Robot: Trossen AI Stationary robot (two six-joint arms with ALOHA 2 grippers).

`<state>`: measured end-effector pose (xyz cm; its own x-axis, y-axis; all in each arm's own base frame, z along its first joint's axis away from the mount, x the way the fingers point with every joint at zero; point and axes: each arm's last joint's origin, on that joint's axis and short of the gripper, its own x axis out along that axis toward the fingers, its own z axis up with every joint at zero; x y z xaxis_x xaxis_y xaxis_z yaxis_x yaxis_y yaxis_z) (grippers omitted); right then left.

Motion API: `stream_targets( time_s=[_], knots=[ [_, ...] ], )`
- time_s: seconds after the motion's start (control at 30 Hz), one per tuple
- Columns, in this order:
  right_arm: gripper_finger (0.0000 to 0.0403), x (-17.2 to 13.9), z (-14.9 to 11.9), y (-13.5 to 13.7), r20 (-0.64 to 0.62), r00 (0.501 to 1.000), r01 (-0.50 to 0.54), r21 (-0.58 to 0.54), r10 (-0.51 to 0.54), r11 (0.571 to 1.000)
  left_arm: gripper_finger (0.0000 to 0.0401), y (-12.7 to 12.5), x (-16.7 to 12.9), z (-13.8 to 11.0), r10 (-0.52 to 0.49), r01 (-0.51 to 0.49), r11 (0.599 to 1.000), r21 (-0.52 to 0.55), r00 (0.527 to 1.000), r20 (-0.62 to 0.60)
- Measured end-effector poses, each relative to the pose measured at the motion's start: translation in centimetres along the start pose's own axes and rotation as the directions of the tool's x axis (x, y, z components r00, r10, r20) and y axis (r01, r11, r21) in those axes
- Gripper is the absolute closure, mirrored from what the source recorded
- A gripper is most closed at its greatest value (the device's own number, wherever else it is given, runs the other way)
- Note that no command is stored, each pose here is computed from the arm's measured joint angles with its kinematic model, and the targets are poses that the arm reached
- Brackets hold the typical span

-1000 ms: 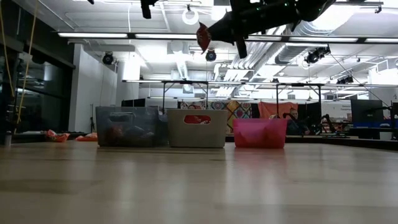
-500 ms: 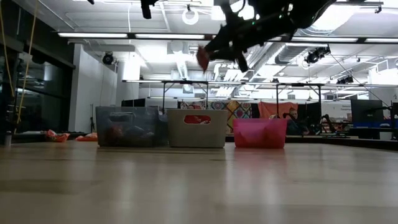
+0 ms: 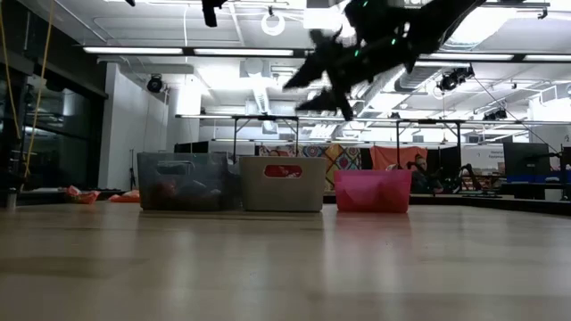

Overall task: Sort candy
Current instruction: Put the top left candy into the black bin

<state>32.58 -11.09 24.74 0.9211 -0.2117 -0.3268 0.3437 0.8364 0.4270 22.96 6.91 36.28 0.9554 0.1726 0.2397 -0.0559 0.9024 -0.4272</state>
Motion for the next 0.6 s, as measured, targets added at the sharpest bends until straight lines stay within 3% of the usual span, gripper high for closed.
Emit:
stream_targets(
  time_s=[0.3, 0.47, 0.6],
  knots=[
    [0.0137, -7.8, 6.0, 2.6, 0.29, 0.95, -0.078, -0.133, 0.114, 0.988, 0.0201, 0.0, 0.0, 0.0, 0.001, -0.001, 1.0, 0.0, 1.0, -0.002],
    [0.0137, -10.7, 7.2, 3.7, 0.362, 0.919, -0.104, -0.159, 0.156, 0.982, 0.0201, 0.0, 0.0, -0.1, -0.016, 0.016, 1.0, -0.001, 1.0, -0.014],
    [0.0137, -11.2, 7.4, 3.8, 0.374, 0.913, -0.107, -0.162, 0.161, 0.981, 0.0201, 0.0, 0.0, -0.2, -0.014, 0.014, 1.0, -0.004, 0.999, -0.033]
  ],
)
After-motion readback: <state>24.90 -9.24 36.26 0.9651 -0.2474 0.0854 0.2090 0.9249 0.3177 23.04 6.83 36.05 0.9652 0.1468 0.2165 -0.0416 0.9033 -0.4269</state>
